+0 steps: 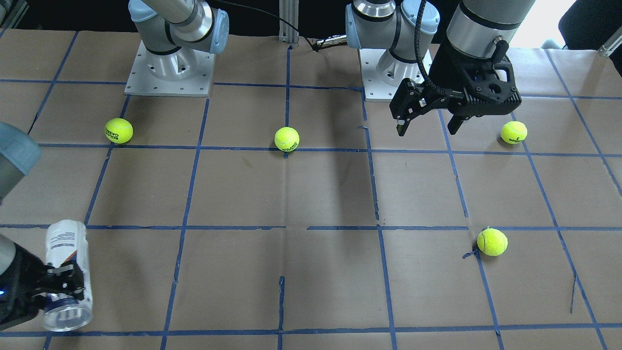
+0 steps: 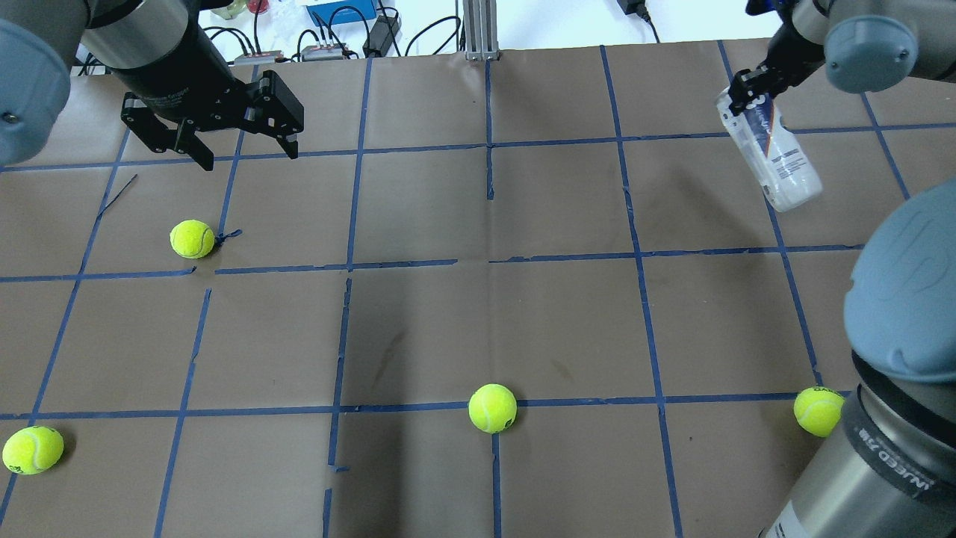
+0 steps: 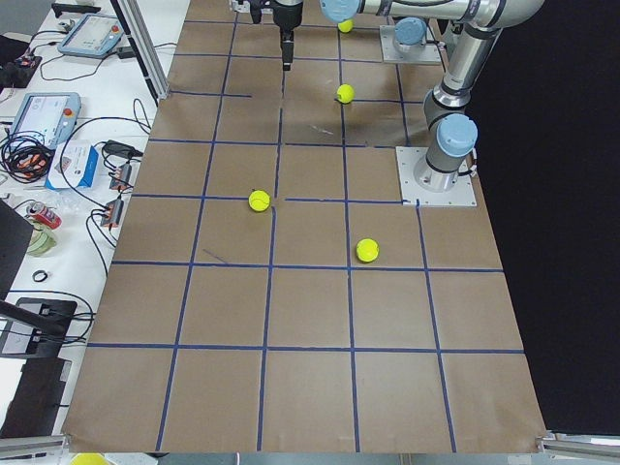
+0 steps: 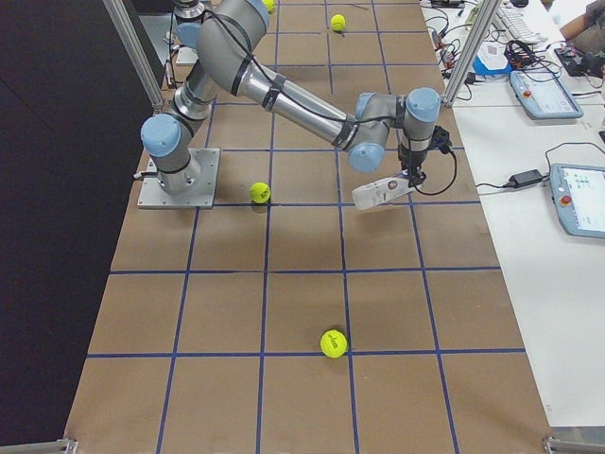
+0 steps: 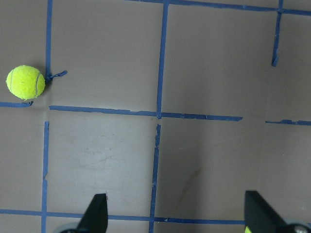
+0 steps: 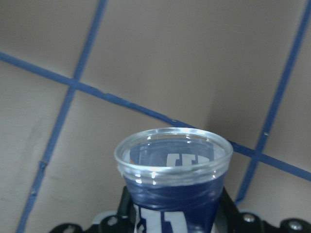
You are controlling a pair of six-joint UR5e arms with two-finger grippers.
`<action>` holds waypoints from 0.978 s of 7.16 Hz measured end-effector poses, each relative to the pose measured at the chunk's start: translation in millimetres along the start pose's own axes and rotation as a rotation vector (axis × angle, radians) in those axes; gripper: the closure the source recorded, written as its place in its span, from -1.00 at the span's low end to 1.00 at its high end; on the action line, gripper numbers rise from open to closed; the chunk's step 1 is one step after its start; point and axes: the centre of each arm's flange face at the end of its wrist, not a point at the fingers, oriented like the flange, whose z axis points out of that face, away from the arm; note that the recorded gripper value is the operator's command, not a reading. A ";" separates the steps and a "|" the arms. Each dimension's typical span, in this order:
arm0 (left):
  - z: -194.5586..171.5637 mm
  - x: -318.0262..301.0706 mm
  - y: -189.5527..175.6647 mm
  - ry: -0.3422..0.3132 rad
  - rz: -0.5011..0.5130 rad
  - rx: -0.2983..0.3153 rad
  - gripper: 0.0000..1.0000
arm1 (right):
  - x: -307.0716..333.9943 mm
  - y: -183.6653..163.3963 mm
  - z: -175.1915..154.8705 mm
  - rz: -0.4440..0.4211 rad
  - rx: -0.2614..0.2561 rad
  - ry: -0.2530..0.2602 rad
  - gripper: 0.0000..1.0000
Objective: Lift up tennis ball bucket
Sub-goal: 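Drag the held can with the right gripper toward the table center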
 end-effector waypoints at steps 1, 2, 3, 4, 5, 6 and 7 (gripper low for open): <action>1.1 0.1 0.2 0.002 0.000 0.000 -1.00 | -59.8 -20.8 4.6 -0.155 -0.016 -0.029 -0.20; 1.8 0.2 0.4 0.002 0.000 -0.001 -1.00 | -115.5 -36.0 10.6 -0.338 -0.025 -0.050 -0.19; 3.1 0.7 0.1 0.001 0.001 -0.003 -1.00 | -160.9 -45.4 17.3 -0.493 -0.030 -0.066 -0.17; 4.4 0.7 -0.7 0.000 0.001 -0.005 -1.00 | -202.2 -52.2 23.6 -0.614 -0.032 -0.081 -0.17; 4.3 0.3 -0.9 -0.001 0.001 -0.005 -1.00 | -244.3 -57.1 28.2 -0.730 -0.030 -0.093 -0.18; 4.2 -0.5 -1.5 -0.003 0.000 -0.004 -1.00 | -290.1 -60.0 34.1 -0.855 -0.030 -0.105 -0.18; 4.1 -3.0 -2.3 -0.004 -0.005 -0.004 -1.00 | -326.3 -59.8 41.1 -0.961 -0.032 -0.116 -0.18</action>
